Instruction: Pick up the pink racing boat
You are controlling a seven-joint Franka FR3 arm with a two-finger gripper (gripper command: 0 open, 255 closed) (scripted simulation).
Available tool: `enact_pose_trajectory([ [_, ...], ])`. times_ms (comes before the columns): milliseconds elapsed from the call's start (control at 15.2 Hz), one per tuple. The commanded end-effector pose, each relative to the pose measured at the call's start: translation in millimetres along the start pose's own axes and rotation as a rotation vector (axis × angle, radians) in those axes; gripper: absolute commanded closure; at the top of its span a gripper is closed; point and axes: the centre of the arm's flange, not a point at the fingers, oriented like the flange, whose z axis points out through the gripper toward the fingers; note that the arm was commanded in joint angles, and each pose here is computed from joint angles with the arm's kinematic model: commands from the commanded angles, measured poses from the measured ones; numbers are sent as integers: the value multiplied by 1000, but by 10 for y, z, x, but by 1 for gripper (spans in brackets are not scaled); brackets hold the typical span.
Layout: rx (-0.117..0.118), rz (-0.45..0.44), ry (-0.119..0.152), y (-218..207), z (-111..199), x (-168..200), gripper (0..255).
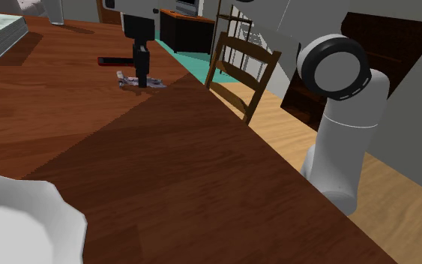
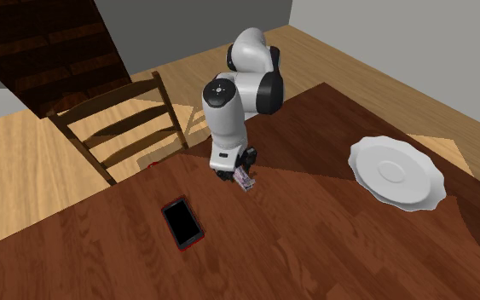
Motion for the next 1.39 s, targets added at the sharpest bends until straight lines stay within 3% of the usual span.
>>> enact_pose_trajectory([
  [0,0,0,0,1,3,0,255],
  [462,0,0,0,-2,2,-3,255],
  [1320,0,0,0,-77,-680,24,255],
])
